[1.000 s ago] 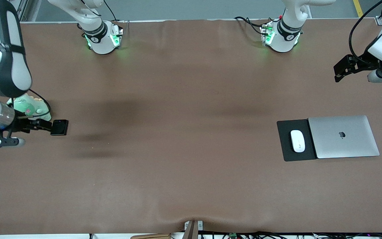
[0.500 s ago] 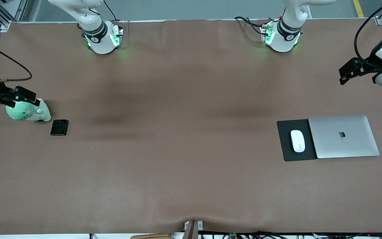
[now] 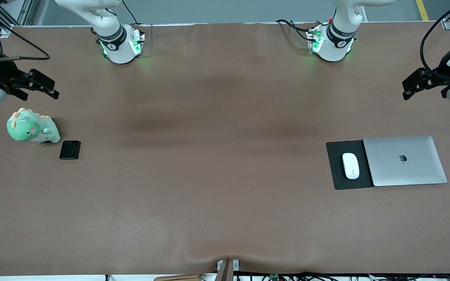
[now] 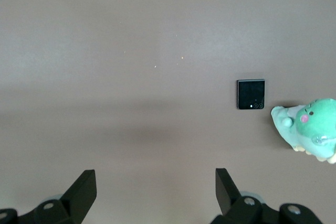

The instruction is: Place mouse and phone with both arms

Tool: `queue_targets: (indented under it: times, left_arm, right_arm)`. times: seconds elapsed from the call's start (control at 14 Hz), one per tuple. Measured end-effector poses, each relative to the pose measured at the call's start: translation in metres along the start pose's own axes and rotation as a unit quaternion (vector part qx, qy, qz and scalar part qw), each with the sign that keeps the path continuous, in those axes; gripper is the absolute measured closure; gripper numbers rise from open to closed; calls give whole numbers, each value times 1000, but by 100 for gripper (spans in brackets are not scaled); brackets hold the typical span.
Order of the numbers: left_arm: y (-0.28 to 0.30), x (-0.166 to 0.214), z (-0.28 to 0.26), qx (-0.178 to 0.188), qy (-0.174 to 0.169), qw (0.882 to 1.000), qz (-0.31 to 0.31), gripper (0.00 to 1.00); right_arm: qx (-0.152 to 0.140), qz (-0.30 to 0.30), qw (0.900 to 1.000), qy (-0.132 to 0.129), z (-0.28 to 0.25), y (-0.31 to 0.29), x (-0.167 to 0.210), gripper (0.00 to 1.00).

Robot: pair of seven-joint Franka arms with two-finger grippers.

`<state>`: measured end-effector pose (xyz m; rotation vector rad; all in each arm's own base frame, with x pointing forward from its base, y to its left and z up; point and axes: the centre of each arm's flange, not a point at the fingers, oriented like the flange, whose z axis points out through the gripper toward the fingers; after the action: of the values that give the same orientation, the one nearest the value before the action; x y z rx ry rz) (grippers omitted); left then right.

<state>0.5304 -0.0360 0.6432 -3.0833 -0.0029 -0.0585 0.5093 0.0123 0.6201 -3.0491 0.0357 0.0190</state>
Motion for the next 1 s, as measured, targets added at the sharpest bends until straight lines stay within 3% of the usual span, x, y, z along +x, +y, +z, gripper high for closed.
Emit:
queue_targets:
  times: [0.5, 1.0]
  left_arm:
    - [-11, 1, 0, -5, 2, 1000, 4, 0]
    - [-13, 2, 2, -5, 1, 1000, 2, 0]
  right_arm:
    - [3, 35, 999, -3, -32, 36, -8, 0]
    - [-21, 40, 999, -26, -15, 42, 5, 0]
